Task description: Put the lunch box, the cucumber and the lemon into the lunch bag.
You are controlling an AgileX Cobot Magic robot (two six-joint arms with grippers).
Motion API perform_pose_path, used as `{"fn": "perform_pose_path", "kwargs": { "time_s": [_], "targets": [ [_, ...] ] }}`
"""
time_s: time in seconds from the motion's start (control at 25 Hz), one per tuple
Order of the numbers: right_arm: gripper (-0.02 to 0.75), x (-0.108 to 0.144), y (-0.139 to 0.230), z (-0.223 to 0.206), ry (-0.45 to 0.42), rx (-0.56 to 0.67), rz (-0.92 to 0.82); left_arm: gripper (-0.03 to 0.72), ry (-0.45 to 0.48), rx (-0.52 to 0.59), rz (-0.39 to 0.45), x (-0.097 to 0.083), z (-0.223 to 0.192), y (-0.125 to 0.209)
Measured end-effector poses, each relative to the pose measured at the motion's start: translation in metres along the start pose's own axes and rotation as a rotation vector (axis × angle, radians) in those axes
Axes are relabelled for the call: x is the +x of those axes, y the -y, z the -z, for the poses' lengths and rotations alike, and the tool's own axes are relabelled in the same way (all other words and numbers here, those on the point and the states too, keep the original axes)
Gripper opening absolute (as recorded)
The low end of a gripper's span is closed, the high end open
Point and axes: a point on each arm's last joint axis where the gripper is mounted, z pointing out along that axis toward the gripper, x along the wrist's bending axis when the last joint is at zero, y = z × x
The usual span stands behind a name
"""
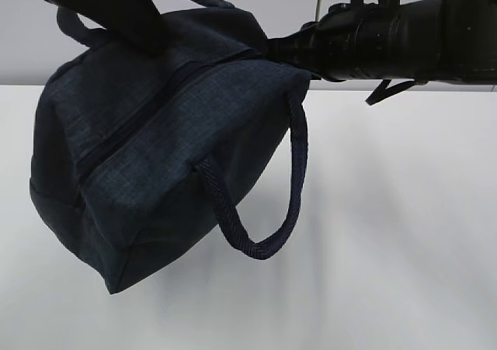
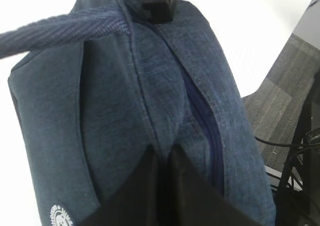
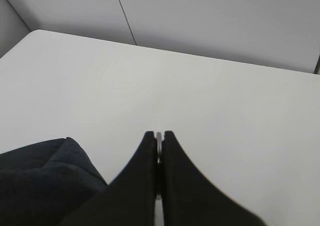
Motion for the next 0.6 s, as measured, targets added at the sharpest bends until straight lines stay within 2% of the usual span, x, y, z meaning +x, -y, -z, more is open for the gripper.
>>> {"fn": "perform_pose_path", "kwargs": {
  "time_s": [0.16, 0.44, 0.6],
  "targets": [
    [0.038, 0.0002, 0.0, 0.0, -0.002, 0.0, 0.005, -0.006, -0.006, 0.005, -0.002, 0.0007, -0.0003, 0.0004],
    [0.301, -0.0029, -0.0004, 0.0001, 0.014, -0.001, 0.005, -0.006, -0.009, 0.006, -0.007, -0.0008, 0.0032, 0.0016],
    [0.361, -0.0017, -0.0046, 0.0048, 0.01, -0.016, 0.011, -0.006, -0.019, 0.009, 0.002, 0.0001, 0.0032, 0.0019]
  ]
}}
